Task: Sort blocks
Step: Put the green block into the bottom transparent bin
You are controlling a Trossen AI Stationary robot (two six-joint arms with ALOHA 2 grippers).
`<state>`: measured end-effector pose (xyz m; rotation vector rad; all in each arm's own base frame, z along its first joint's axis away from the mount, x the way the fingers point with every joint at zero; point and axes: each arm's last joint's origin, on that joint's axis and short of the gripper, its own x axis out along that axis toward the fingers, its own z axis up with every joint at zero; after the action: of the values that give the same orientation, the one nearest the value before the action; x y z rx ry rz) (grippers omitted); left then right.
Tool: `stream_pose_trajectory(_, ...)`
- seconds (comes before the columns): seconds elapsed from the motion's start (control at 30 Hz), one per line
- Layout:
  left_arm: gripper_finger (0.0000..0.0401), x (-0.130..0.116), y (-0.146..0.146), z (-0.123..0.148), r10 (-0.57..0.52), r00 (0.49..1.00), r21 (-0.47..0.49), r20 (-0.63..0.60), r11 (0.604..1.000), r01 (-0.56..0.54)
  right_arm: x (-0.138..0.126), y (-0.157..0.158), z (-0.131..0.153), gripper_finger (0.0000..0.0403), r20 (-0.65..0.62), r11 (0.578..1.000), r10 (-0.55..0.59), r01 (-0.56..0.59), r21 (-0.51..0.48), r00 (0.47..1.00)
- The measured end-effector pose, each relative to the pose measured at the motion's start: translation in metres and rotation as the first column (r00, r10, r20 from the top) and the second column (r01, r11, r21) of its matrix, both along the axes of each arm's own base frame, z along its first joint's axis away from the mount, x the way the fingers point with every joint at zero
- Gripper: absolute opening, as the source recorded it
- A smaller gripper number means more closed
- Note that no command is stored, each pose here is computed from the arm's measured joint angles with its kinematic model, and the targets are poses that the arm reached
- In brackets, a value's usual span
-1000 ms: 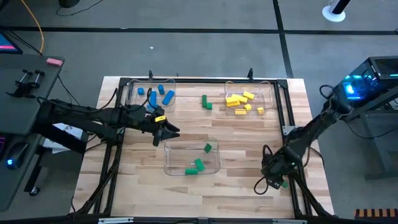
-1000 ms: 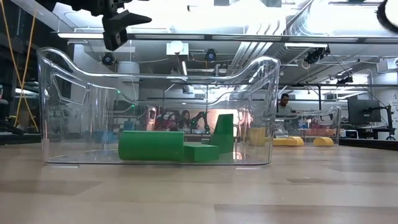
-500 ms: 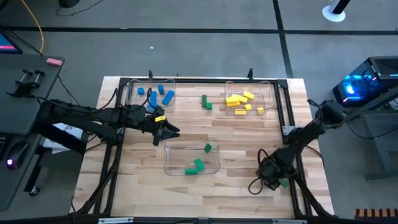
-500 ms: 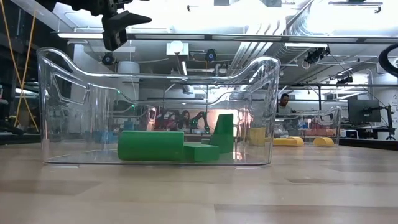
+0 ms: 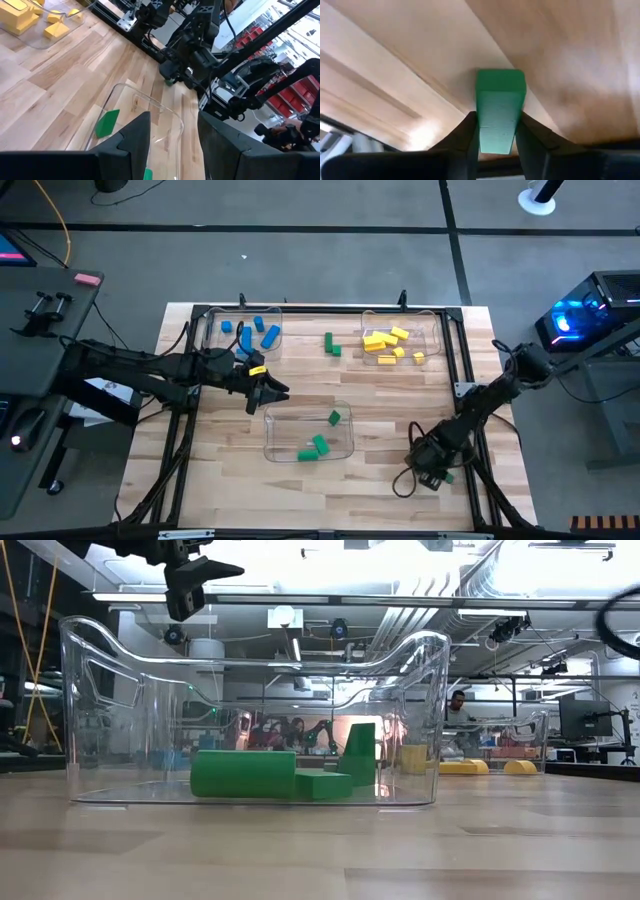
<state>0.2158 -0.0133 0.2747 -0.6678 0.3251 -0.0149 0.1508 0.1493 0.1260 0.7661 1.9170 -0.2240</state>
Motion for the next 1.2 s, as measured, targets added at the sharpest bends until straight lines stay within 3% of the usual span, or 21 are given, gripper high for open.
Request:
stream_pose_trajectory(0.17,0.0149,0.000,0.001,0.000,0.006,1.000,0.001,0.000,1.000,-0.006,0.029,-0.013,0.025,0.0095,0.150,1.000,0.013,-0.009,-0.024,0.989)
stream_pose_trajectory(0.33,0.0149,0.000,0.005,0.000,0.023,1.000,0.002,0.000,1.000,-0.023,0.069,-0.042,0.084,0.0095,0.417,0.982,0.057,0.025,-0.188,0.907)
stream_pose_trajectory(0.43,0.0149,0.000,0.007,0.000,0.032,0.999,0.002,0.001,0.999,-0.032,0.093,-0.058,0.129,0.0095,0.605,0.955,0.131,0.063,-0.289,0.785)
stream_pose_trajectory(0.57,0.0149,0.000,0.007,0.000,0.034,0.999,0.002,0.003,0.999,-0.034,0.120,-0.069,0.178,0.0095,0.801,0.938,0.249,0.069,-0.339,0.545)
stream_pose_trajectory(0.63,0.0149,0.000,0.007,0.000,0.034,0.999,0.001,0.006,0.999,-0.034,0.133,-0.071,0.187,0.0095,0.856,0.944,0.277,0.042,-0.327,0.437)
stream_pose_trajectory(0.73,0.0149,0.001,0.007,0.001,0.034,0.999,0.002,0.007,0.999,-0.034,0.151,-0.073,0.180,0.0095,0.884,0.946,0.310,-0.024,-0.323,0.350)
stream_pose_trajectory(0.83,0.0149,0.001,0.007,0.001,0.034,0.999,0.001,0.007,0.999,-0.034,0.168,-0.072,0.167,0.0097,0.885,0.935,0.348,-0.048,-0.351,0.310)
stream_pose_trajectory(0.93,0.0149,0.001,0.007,0.001,0.034,0.999,0.001,0.007,0.999,-0.034,0.182,-0.069,0.154,0.0138,0.874,0.921,0.386,-0.069,-0.384,0.295)
stream_pose_trajectory(1.07,0.0149,0.001,0.007,0.001,0.034,0.999,0.001,0.007,0.999,-0.034,0.192,-0.067,0.149,0.0222,0.849,0.908,0.415,-0.086,-0.410,0.329)
stream_pose_trajectory(1.2,0.0149,0.001,0.007,0.001,0.033,0.999,0.001,0.007,0.999,-0.033,0.194,-0.076,0.168,0.0277,0.805,0.887,0.455,-0.112,-0.449,0.381)
